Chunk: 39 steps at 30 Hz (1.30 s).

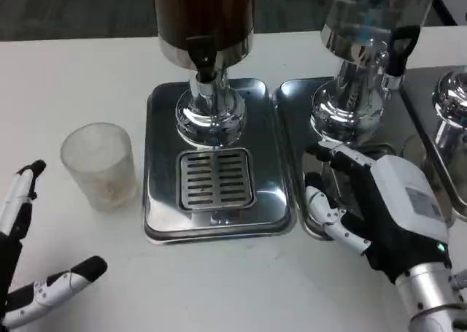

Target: Grasp the cup under the faucet to collect the drink, then remove the cup.

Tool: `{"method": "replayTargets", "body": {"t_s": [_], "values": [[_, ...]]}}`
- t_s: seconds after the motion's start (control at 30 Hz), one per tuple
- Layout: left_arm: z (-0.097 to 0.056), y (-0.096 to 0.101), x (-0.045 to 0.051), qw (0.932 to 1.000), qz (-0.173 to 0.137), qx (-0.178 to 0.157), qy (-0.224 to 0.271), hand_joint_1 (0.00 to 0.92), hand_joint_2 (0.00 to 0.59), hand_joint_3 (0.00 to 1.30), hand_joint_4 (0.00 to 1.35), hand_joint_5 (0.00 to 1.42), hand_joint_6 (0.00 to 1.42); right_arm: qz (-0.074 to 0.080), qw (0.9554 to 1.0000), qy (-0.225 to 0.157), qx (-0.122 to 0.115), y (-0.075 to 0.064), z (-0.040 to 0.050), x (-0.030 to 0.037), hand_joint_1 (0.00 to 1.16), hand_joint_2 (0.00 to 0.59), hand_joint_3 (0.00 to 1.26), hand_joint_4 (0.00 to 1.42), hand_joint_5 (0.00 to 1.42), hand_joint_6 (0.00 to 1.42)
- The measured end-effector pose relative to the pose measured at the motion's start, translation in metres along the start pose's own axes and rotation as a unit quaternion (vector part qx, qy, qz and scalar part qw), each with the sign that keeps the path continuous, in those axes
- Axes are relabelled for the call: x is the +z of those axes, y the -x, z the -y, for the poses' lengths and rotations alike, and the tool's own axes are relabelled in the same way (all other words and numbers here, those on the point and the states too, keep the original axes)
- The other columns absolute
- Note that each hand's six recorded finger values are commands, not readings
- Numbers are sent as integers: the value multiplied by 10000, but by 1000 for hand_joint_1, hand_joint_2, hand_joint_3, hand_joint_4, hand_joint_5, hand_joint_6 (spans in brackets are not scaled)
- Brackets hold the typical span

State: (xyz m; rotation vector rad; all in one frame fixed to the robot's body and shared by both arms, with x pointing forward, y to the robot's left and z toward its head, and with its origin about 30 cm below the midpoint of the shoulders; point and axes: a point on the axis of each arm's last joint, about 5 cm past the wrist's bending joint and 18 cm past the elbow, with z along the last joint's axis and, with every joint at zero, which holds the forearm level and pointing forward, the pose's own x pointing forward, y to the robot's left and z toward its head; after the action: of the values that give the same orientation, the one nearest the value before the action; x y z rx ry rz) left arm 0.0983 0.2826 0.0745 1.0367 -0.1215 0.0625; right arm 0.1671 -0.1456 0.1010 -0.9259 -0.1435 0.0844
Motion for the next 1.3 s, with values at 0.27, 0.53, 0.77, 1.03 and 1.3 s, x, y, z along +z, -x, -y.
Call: {"method": "replayTargets", "body": {"t_s": [0.27, 0.53, 0.77, 1.03, 1.3], "values": [[-68, -258, -188, 9991, -362, 206, -46, 0, 0, 0, 0, 158, 216, 34, 10000, -90, -7, -21, -52, 47, 226, 443, 308, 305, 313, 286], [-126, -550, -317, 9978, -565, 347, 52, 14, 1, 0, 0, 128, 146, 25, 9998, -170, -46, -29, -112, 75, 226, 443, 316, 317, 325, 286], [-56, -802, -404, 9959, -770, 171, 453, 49, 0, 0, 0, 127, 175, 56, 9996, -259, -128, -39, -144, 114, 226, 443, 325, 323, 338, 286], [13, -957, -396, 9961, -730, -46, 484, 58, 0, 0, 0, 127, 179, 76, 9994, -264, -193, -37, -156, 126, 226, 443, 331, 332, 347, 286], [44, -1100, -349, 9971, -616, -334, 290, 66, 0, 0, 0, 127, 181, 109, 9993, -283, -201, -35, -173, 145, 226, 443, 345, 346, 355, 286]]}}
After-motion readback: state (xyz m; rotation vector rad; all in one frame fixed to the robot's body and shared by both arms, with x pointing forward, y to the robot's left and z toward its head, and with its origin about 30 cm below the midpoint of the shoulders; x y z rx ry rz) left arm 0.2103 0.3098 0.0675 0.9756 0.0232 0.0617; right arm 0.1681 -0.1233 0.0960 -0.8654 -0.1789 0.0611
